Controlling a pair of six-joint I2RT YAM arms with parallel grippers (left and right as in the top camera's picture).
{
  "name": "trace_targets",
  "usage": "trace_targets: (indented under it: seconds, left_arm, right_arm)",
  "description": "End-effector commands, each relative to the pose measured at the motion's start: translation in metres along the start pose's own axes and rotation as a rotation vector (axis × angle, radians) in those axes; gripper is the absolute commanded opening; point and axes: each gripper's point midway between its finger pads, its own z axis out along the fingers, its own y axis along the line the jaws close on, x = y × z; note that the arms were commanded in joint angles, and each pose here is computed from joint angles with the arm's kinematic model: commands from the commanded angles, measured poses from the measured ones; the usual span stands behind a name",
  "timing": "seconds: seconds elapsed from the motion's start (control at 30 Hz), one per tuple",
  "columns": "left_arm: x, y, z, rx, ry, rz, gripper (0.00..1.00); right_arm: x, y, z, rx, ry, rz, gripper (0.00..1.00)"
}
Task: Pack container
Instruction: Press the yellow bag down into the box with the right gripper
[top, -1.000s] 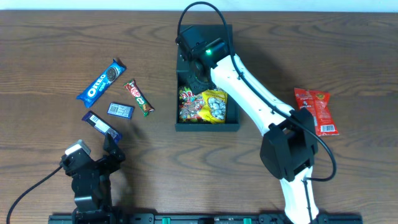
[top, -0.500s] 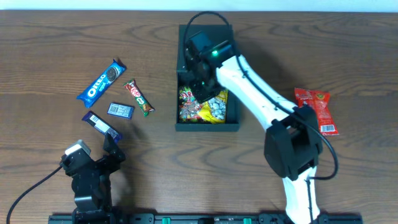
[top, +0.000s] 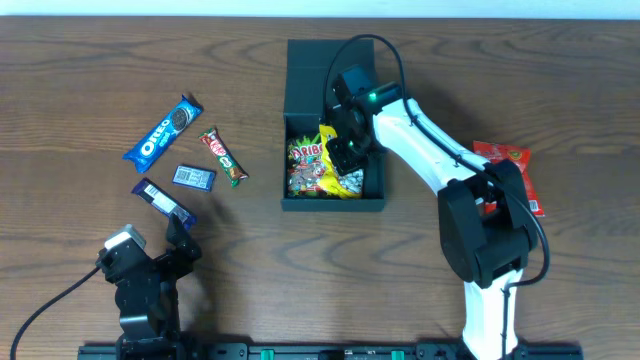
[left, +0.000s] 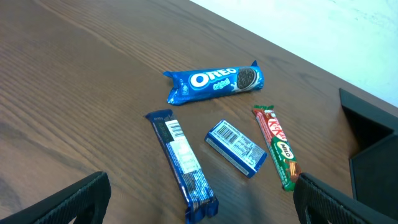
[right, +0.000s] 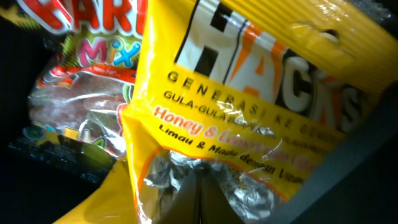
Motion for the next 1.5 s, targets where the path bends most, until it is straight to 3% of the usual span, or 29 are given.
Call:
trace_targets:
  seconds: [0.0,0.27,0.43,0.6,0.83,1.2,1.47]
  left_arm:
    - [0.007,0.006,0.003,-0.023,0.012,0.021,0.95]
    - [0.007,0.006,0.003,-0.023,0.012,0.021,0.95]
    - [0.007,0.006,0.003,-0.023,0.012,0.021,0.95]
    - [0.007,0.006,0.003,-0.023,0.012,0.021,0.95]
    - [0.007,0.006,0.003,-0.023,0.012,0.021,0.95]
    - [0.007,0.006,0.003,-0.023,0.012,0.021,0.95]
    - [0.007,0.006,0.003,-0.023,0.012,0.021,0.95]
  right_arm:
    - [0.013,0.009,0.008,-0.028,0.032,-0.047,0.01]
    - [0.026,-0.052,0.005,0.326,0.046,0.171,0.01]
    - [0.008,-0.057,-0.023,0.398,-0.004,0.200,0.01]
    - [-0.017,-0.040,-0.045,0.323,-0.075,0.166,0.01]
    - [-0.041,0.021,-0.057,0.010,-0.133,-0.013,0.01]
    - [0.009,0.055,-0.020,-0.238,0.039,-0.152,0.01]
    - [0.026,0.038,-0.014,-0.130,0.111,-0.151,0.01]
